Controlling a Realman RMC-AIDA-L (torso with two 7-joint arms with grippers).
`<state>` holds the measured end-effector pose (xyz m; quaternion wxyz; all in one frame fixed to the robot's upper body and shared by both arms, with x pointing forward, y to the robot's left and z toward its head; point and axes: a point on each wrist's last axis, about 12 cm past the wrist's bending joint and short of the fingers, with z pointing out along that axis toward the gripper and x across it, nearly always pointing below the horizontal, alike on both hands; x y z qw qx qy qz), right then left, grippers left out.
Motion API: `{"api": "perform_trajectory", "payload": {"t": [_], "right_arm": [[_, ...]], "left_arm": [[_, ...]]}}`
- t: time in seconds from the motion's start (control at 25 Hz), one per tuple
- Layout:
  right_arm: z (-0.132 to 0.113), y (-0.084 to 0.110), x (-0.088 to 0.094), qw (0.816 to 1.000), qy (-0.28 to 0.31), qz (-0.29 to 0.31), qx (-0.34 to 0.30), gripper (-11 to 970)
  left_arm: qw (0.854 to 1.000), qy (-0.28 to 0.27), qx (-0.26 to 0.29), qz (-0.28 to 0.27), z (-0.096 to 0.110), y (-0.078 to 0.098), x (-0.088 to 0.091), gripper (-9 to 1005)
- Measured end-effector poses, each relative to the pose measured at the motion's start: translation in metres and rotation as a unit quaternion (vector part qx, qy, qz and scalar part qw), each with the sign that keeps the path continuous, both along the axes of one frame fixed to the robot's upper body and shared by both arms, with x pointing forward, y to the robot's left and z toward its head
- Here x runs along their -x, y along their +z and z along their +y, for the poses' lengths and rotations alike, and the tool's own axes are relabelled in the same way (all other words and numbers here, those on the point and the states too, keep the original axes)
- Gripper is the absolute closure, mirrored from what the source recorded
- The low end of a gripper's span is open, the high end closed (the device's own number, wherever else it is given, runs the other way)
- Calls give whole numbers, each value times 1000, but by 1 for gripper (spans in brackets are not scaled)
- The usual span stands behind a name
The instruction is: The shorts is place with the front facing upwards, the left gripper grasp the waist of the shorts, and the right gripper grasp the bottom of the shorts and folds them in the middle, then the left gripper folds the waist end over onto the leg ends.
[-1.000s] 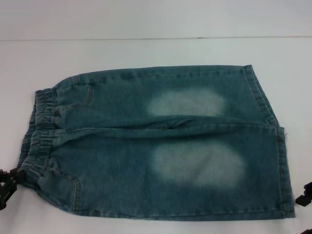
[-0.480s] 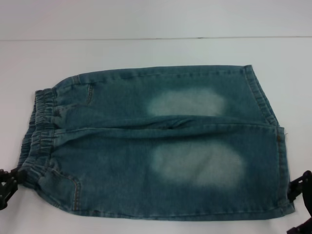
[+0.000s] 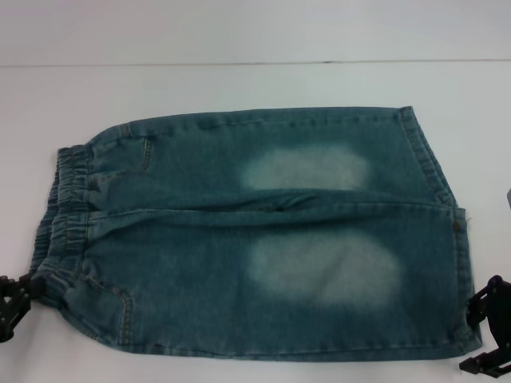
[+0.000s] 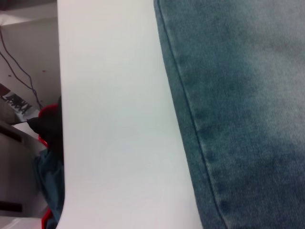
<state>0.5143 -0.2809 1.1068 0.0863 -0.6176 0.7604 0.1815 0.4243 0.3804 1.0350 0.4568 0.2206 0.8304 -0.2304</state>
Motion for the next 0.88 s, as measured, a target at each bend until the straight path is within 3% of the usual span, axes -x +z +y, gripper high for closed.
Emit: {"api": "perform_trajectory", "payload": {"t": [0.2, 0.6, 0.88], "right_arm": [[0, 0, 1, 1000, 8, -3, -1, 423], [-2, 0, 2, 1000, 12, -5, -9, 655], [-15, 8, 9, 999, 0, -22, -34, 886]], "left_arm": [[1000, 0, 0, 0, -1, 0, -1, 942], [1000, -3, 5, -1, -2, 0, -1, 943], [1000, 4, 26, -8, 1, 6, 5, 943]]}}
